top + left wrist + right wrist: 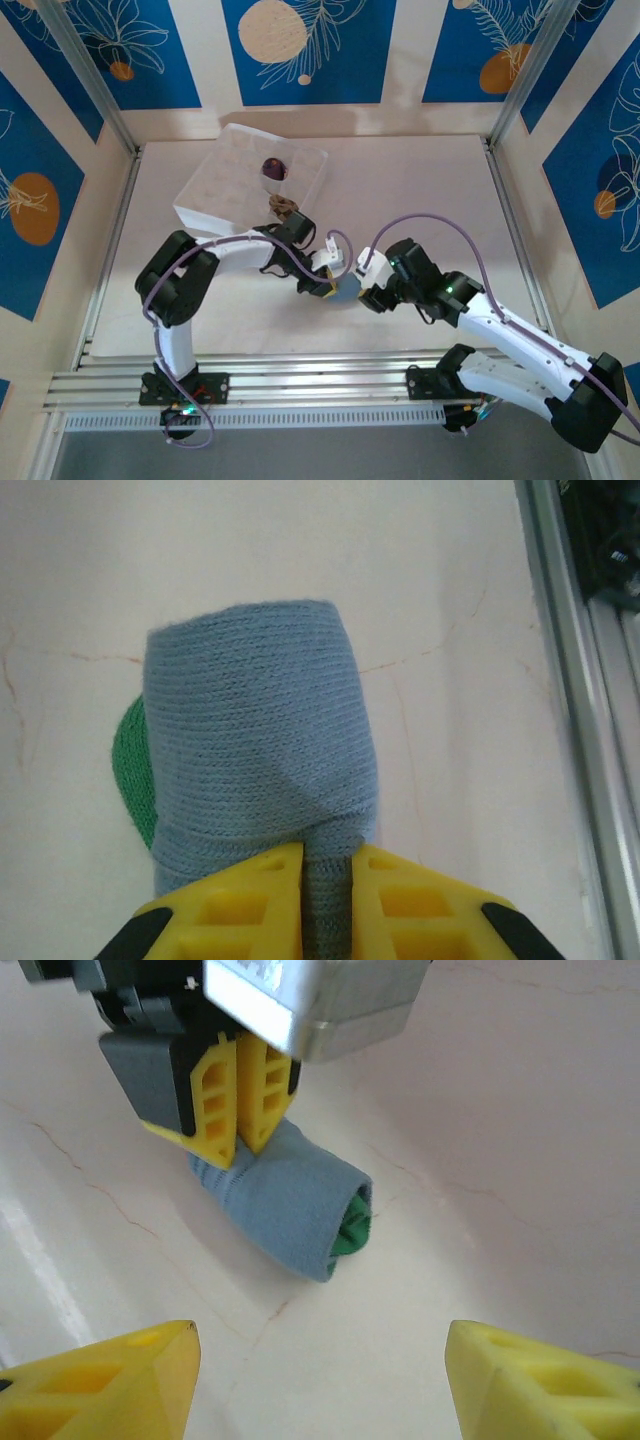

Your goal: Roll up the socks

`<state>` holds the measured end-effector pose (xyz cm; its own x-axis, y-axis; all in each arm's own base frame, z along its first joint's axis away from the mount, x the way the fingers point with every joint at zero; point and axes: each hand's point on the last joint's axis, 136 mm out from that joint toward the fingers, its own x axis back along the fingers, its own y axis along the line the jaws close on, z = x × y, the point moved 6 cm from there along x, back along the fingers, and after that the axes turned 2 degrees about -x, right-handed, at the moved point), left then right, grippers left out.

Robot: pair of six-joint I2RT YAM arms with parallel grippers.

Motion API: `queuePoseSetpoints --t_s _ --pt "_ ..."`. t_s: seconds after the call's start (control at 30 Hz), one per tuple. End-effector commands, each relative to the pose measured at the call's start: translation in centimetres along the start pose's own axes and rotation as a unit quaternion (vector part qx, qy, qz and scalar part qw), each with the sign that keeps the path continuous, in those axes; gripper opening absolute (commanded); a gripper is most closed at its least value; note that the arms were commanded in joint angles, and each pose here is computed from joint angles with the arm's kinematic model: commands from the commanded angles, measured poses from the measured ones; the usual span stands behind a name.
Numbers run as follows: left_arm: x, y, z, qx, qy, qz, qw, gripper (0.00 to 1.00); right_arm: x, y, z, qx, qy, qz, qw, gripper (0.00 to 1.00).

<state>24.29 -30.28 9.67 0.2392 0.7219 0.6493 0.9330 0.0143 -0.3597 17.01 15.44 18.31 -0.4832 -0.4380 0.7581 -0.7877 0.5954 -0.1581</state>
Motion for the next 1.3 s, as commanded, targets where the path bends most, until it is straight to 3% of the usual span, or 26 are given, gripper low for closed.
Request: queuePoseSetpoints --t_s 0.0,0.17,0.33,0.43,0.87,1.27 --pt "-0.2 -0.3 1.7 0.097 0.015 0.047 0.994 0.16 0.0 0.3 0.2 0.045 -0.006 0.028 0.999 0.67" --pt "0.0 0.0 1.7 0.133 0.026 0.061 0.989 0.16 -2.1 3.1 0.6 0.166 0.009 0.01 0.986 0.68" --pt "-0.1 0.3 1.7 0.166 0.036 0.086 0.982 0.16 -5.2 4.8 0.8 0.331 0.06 0.036 0.941 0.68" --pt "-0.2 0.7 1.8 0.188 0.044 0.094 0.977 0.16 -6.6 5.0 0.2 0.38 0.055 0.045 0.922 0.68" --pt "-0.2 1.5 1.7 0.229 0.045 0.134 0.963 0.17 -8.3 4.9 -0.3 0.443 0.028 0.043 0.895 0.66" --pt "0.1 2.3 1.2 0.248 0.043 0.151 0.956 0.18 -9.5 4.7 0.7 0.475 0.064 0.017 0.877 0.66"
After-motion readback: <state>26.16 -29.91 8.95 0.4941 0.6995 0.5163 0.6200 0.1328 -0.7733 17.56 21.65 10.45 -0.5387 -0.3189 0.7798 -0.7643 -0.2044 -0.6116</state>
